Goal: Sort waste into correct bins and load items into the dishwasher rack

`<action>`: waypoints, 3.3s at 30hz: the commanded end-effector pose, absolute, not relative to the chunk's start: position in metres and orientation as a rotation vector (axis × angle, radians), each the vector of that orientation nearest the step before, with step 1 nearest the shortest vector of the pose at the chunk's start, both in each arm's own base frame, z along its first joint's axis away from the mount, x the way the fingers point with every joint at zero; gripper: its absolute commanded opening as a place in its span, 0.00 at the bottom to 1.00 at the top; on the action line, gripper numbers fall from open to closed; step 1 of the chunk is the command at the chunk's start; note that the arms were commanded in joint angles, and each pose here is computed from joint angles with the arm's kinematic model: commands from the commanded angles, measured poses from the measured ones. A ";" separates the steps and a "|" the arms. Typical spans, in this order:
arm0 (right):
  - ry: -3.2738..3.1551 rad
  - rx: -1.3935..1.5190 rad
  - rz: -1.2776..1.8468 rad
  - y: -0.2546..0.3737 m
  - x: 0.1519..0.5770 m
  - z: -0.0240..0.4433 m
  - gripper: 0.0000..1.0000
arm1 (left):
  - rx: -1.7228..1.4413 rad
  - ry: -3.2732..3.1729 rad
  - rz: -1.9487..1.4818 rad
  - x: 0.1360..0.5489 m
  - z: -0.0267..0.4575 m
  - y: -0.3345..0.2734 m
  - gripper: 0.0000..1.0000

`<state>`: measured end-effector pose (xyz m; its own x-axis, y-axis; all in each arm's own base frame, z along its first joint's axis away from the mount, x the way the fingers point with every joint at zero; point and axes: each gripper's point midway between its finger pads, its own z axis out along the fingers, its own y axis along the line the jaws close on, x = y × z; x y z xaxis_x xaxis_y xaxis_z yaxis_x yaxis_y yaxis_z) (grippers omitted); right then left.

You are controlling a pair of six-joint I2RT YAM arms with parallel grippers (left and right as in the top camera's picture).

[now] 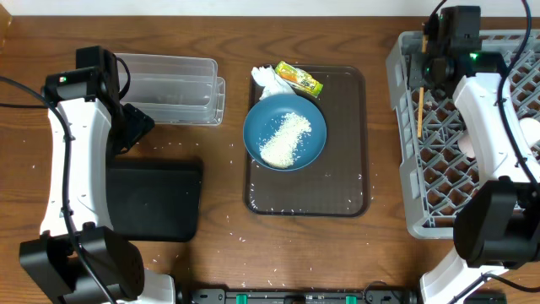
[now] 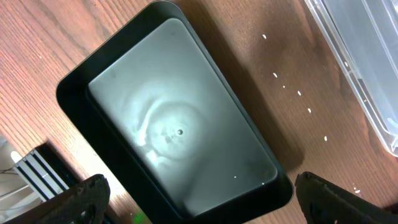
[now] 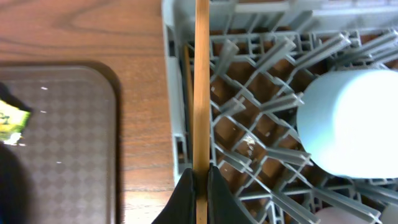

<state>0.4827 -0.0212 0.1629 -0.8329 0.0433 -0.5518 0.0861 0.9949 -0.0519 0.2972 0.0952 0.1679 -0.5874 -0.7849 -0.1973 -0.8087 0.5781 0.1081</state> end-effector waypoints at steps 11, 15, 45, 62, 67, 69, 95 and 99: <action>2.577 0.120 -0.178 -0.039 0.479 0.155 0.46 | -1.352 2.667 0.290 0.294 0.172 0.097 0.98; 2.592 0.150 -0.145 -0.036 0.475 0.153 0.49 | -1.352 2.667 0.290 0.294 0.172 0.097 0.98; 2.637 0.334 0.028 -0.002 0.491 0.105 0.01 | -1.352 2.667 0.290 0.294 0.172 0.097 0.98; 2.468 0.014 0.447 0.099 0.464 0.213 0.58 | -1.352 2.667 0.291 0.294 0.172 0.097 0.98; 2.479 -0.148 0.565 0.157 0.449 0.212 0.99 | -1.352 2.667 0.290 0.294 0.172 0.097 0.98; 2.494 -0.234 0.571 0.178 0.444 0.203 0.99 | -1.352 2.667 0.290 0.294 0.172 0.097 0.98; 2.443 -0.438 0.740 0.251 0.406 0.227 0.99 | -1.352 2.667 0.291 0.294 0.172 0.097 0.98; 2.430 -0.548 0.938 0.281 0.381 0.233 0.99 | -1.352 2.667 0.290 0.294 0.172 0.097 0.98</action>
<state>0.4023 0.2538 0.2188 -0.8062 -0.1604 -0.5695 -0.4517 0.7886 0.4174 0.2971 0.0951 0.1679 -0.5872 -0.7851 -0.1970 -0.8089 0.5778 0.1083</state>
